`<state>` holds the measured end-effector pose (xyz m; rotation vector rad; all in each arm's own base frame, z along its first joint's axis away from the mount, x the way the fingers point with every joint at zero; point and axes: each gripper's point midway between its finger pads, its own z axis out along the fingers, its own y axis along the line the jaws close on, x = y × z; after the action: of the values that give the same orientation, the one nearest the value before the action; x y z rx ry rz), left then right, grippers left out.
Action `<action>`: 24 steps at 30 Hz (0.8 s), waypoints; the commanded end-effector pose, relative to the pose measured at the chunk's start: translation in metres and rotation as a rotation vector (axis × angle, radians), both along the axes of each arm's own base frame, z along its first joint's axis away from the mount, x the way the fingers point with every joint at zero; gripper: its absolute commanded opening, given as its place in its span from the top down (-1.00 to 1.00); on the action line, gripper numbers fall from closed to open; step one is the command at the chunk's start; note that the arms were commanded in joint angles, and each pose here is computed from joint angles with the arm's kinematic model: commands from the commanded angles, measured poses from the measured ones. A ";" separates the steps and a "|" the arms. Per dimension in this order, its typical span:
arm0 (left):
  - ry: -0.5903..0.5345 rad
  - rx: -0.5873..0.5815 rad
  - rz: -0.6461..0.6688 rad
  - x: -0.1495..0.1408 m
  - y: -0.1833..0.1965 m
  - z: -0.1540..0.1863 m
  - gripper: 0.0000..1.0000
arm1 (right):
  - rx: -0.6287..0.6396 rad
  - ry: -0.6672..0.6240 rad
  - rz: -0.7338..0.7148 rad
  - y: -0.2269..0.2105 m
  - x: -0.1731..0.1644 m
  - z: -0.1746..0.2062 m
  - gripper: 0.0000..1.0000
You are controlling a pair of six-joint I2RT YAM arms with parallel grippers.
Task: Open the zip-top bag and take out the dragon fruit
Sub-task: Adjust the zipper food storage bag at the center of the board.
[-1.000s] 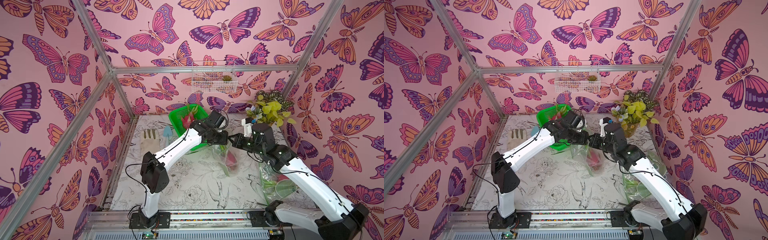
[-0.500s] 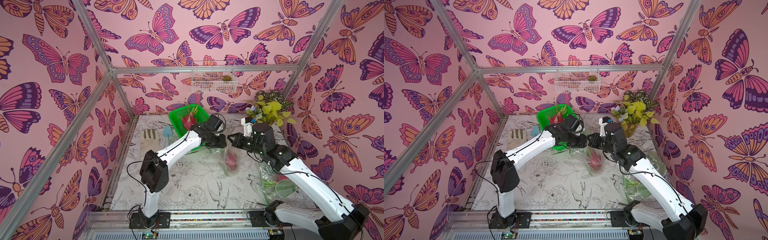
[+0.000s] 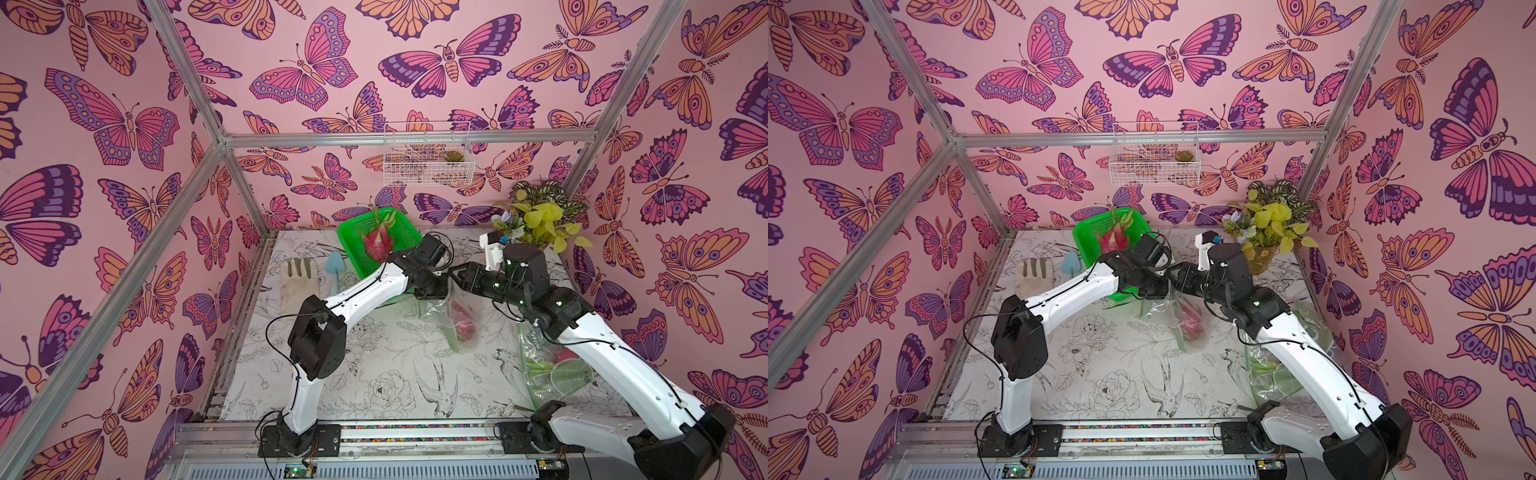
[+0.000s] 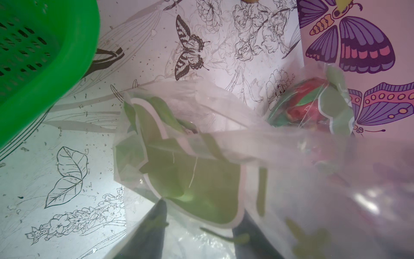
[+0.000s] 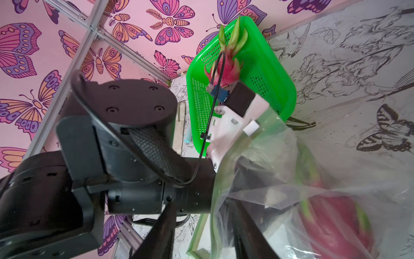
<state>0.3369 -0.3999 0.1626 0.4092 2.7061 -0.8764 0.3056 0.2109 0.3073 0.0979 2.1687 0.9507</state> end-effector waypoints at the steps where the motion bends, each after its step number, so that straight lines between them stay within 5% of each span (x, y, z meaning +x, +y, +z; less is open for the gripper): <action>1: 0.005 -0.011 0.007 0.004 0.007 -0.004 0.00 | -0.013 -0.016 -0.038 -0.027 -0.004 0.014 0.08; 8: -0.053 0.047 0.055 0.015 0.035 -0.003 0.04 | -0.042 0.088 -0.169 -0.083 0.006 -0.022 0.03; 13: -0.081 0.135 0.093 0.019 0.057 -0.006 0.11 | 0.000 0.176 -0.159 -0.080 0.015 -0.060 -0.07; 24: -0.026 -0.120 0.009 0.001 0.022 0.032 0.11 | -0.077 0.375 -0.145 -0.077 0.027 -0.153 -0.31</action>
<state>0.3451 -0.3688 0.1652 0.3580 2.6840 -0.8763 0.3265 0.1340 0.1588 0.4468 2.5062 0.8229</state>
